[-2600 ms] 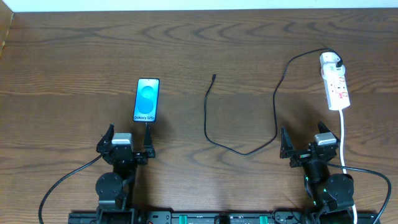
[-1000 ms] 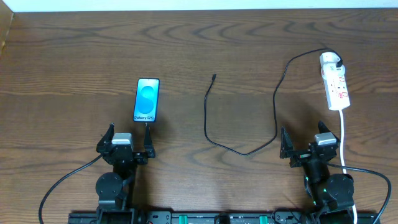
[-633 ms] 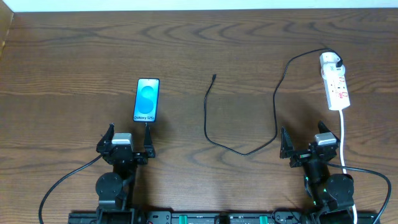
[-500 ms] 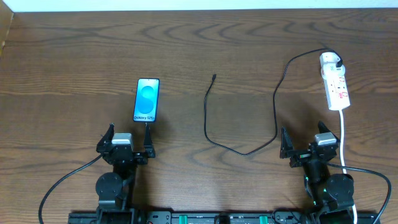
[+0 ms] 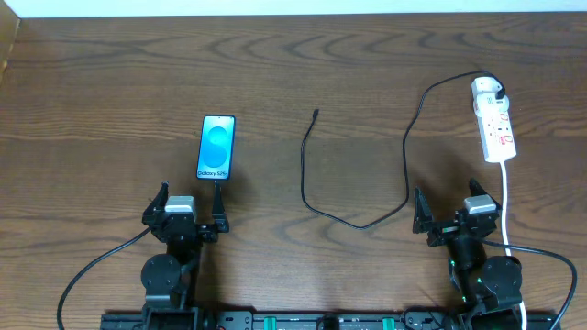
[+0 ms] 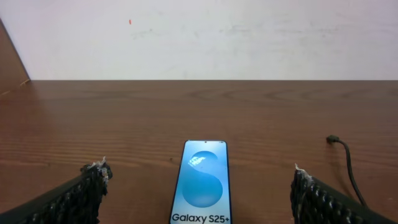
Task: Plug charger to phone and switch on socket
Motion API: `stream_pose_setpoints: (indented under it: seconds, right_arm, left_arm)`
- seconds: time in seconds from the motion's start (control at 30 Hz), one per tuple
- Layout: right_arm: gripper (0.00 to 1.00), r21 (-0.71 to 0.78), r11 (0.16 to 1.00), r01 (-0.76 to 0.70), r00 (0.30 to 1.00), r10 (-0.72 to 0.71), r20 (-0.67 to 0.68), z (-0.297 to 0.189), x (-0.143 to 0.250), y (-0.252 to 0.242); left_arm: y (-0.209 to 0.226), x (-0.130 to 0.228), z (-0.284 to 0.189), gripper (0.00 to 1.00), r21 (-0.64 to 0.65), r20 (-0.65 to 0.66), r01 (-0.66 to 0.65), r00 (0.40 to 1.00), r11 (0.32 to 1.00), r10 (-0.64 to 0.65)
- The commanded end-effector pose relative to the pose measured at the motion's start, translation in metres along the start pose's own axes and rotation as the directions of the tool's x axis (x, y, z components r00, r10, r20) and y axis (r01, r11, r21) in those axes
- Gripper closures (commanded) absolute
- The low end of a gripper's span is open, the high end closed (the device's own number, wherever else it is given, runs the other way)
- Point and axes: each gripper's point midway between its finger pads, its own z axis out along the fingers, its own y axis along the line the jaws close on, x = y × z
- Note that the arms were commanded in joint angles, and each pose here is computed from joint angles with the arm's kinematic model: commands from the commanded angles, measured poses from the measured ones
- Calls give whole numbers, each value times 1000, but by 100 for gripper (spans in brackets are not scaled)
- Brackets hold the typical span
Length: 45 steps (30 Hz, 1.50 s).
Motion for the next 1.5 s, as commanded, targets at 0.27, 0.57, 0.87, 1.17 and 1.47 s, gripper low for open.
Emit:
stream_pose_setpoints:
  seconds: [0.27,0.57,0.87,1.17,1.47]
  right_arm:
    - [1,-13,1000,9,1000,-9,0,0,0,3]
    - [1,-13,1000,9,1000,-9,0,0,0,3]
    - [1,-13,1000,9,1000,-9,0,0,0,3]
    - [1,-13,1000,9,1000,-9,0,0,0,3]
    - [1,-13,1000,9,1000,-9,0,0,0,3]
  left_arm:
    - [-2,14,0,5,13,-47,-2,999,1000,3]
    - [-2,9,-1,5,13,-38,-3,999,1000,3]
    - [-2,-7,2,5,13,-87,-3,996,1000,4]
    - [-2,-31,16,5,14,-151,-1,989,1000,3]
    - [-12,-53,43,5,75,-241,15,971,997,3]
